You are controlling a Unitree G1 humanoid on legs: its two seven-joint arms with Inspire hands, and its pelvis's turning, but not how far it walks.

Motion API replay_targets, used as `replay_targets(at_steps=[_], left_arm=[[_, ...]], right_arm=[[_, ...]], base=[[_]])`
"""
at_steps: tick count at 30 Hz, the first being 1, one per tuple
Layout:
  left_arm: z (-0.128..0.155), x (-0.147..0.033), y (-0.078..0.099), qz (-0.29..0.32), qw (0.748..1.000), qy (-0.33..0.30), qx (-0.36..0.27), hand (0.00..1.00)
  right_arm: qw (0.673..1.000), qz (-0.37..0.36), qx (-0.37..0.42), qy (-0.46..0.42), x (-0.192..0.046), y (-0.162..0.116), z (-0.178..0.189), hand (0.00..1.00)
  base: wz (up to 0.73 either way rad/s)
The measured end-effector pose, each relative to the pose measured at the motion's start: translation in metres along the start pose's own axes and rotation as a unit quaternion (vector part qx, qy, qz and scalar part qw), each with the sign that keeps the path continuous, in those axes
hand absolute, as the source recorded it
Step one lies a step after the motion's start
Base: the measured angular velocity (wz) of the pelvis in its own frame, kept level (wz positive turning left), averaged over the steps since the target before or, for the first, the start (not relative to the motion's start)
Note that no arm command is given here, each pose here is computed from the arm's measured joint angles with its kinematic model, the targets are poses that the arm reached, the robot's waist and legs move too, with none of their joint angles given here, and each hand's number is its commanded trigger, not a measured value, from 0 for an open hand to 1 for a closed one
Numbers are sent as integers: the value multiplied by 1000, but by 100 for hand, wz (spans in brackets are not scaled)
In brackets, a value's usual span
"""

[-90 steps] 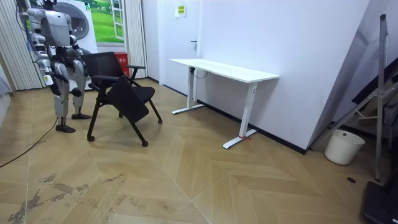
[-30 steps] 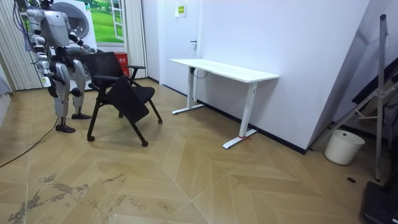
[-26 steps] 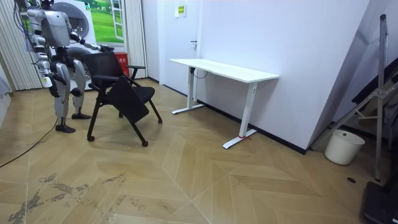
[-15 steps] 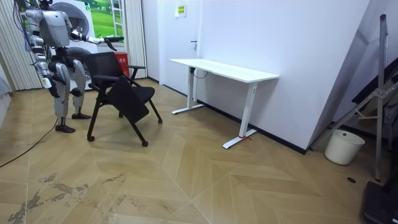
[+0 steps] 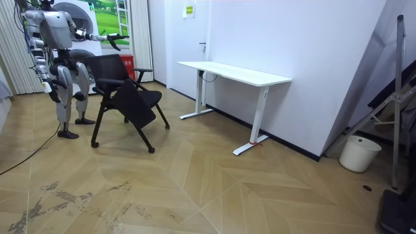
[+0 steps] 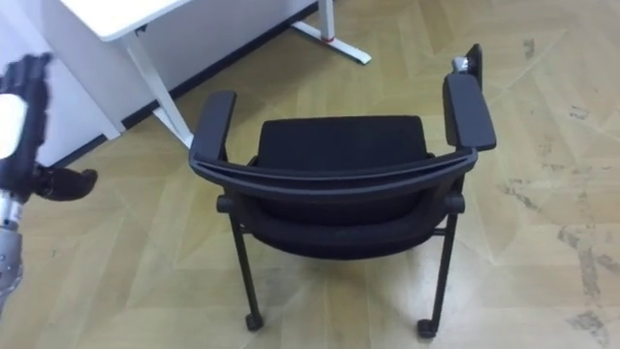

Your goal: Push chair

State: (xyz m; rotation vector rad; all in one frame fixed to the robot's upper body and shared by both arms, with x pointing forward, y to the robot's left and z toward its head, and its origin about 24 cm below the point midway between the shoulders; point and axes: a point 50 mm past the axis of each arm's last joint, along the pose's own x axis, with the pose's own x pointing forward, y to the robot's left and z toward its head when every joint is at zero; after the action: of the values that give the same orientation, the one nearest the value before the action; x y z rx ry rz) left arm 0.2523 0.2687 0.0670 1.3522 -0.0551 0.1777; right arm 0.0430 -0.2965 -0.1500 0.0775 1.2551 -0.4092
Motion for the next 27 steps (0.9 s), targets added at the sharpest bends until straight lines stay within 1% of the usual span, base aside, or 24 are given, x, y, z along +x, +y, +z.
replay_targets(at_steps=[2,6,10,13,15,17,18,21,23,27], left_arm=[[9,0,-2,-14,1000,-19,1,0],[25,1,1,-18,998,-54,4,0],[40,9,2,-40,994,-93,28,0],[57,5,-2,-73,988,-131,41,0],[68,1,-8,-111,980,-157,51,0],[74,-3,-14,-138,975,-168,54,0],[78,-5,-18,-154,971,-173,65,0],[91,-12,-24,-186,958,-199,91,0],[99,-14,-21,-194,953,-214,92,0],[114,-17,-7,-186,948,-243,91,0]], right_arm=[[1000,-3,-7,-2,0,-3,2,0],[1000,-2,-18,-7,0,-3,7,0],[1000,1,-21,-11,1,0,13,0],[1000,1,-27,-8,1,-1,12,0],[999,2,-37,-10,2,1,14,0],[999,0,-41,-12,2,1,16,0],[999,-2,-44,-15,2,1,16,0],[999,-4,-50,-17,2,1,16,0],[999,-3,-50,-18,2,2,16,0],[999,-1,-52,-15,2,0,16,0]], base=[[0],[1],[-2],[0],[0],[-4],[-4],[0],[0],[0]])
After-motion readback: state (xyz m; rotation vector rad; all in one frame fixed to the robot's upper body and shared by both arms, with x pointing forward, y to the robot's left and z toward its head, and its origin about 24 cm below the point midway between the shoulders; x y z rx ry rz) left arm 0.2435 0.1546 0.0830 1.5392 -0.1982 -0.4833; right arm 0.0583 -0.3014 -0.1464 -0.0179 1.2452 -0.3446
